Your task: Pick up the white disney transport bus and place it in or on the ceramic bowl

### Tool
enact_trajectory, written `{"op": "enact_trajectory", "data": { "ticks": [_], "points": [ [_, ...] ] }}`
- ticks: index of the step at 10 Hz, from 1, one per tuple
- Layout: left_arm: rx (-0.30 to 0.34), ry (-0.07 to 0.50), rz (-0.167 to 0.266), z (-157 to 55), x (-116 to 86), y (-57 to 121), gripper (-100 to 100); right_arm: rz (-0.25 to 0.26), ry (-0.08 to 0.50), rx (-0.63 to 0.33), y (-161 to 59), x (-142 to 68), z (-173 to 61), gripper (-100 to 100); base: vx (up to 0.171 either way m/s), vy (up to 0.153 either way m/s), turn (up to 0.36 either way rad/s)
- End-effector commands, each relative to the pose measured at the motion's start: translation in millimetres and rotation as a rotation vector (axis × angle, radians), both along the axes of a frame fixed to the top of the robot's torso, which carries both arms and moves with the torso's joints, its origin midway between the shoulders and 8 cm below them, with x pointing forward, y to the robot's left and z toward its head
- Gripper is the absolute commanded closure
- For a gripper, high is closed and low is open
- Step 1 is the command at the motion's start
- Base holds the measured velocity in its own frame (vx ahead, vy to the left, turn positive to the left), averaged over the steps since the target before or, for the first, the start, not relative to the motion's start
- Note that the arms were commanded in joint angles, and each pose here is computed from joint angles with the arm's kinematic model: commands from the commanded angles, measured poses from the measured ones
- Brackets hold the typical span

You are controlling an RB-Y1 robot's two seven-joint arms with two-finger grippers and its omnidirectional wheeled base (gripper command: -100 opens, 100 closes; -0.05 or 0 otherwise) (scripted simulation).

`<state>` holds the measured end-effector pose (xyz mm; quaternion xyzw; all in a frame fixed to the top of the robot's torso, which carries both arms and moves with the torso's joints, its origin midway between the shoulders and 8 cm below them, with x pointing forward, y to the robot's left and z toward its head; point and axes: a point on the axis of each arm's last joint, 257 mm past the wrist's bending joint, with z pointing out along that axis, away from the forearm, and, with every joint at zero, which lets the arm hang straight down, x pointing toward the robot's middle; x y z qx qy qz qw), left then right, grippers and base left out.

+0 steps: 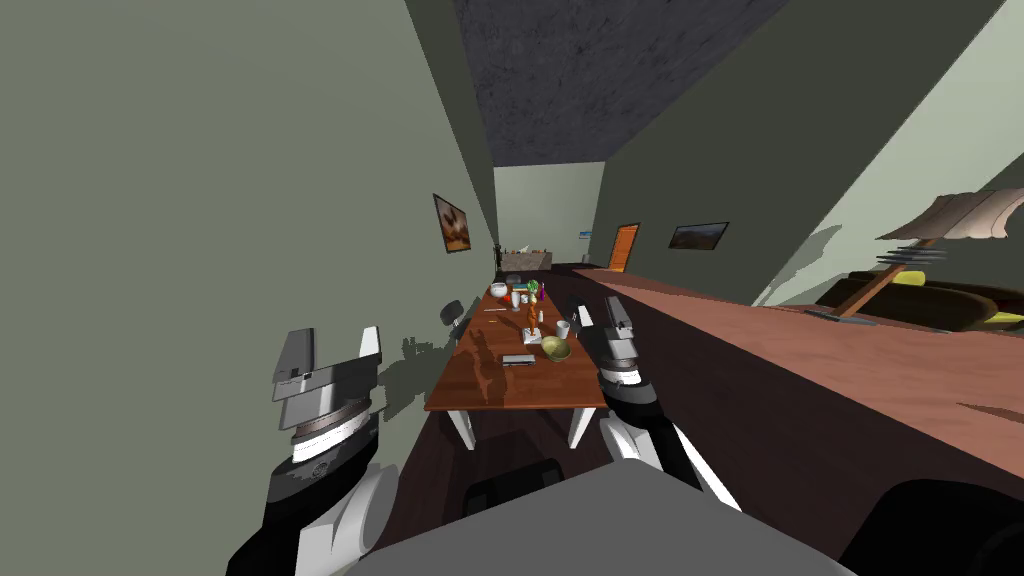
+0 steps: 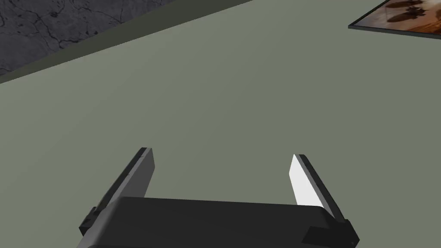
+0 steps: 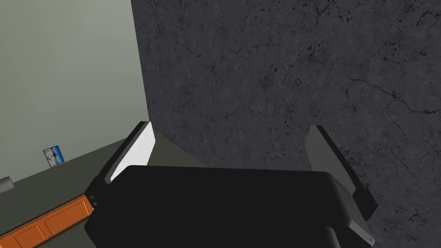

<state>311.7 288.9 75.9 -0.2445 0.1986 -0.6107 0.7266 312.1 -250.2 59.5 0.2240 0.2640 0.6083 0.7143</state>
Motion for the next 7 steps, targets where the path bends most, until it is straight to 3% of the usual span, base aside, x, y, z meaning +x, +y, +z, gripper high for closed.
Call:
{"op": "enact_trajectory", "data": {
  "ticks": [1,7],
  "points": [
    [0.000,0.000,0.000,0.0,0.0,0.0,0,0.034,-0.004,-0.045,16.4,-0.2,-0.9,-100,-0.031,-0.016,0.080],
    [0.000,0.000,0.000,0.0,0.0,0.0,0,0.181,0.000,-0.215,92.4,-3.2,-28.1,-100,-0.079,-0.020,0.147]
  ]
}}
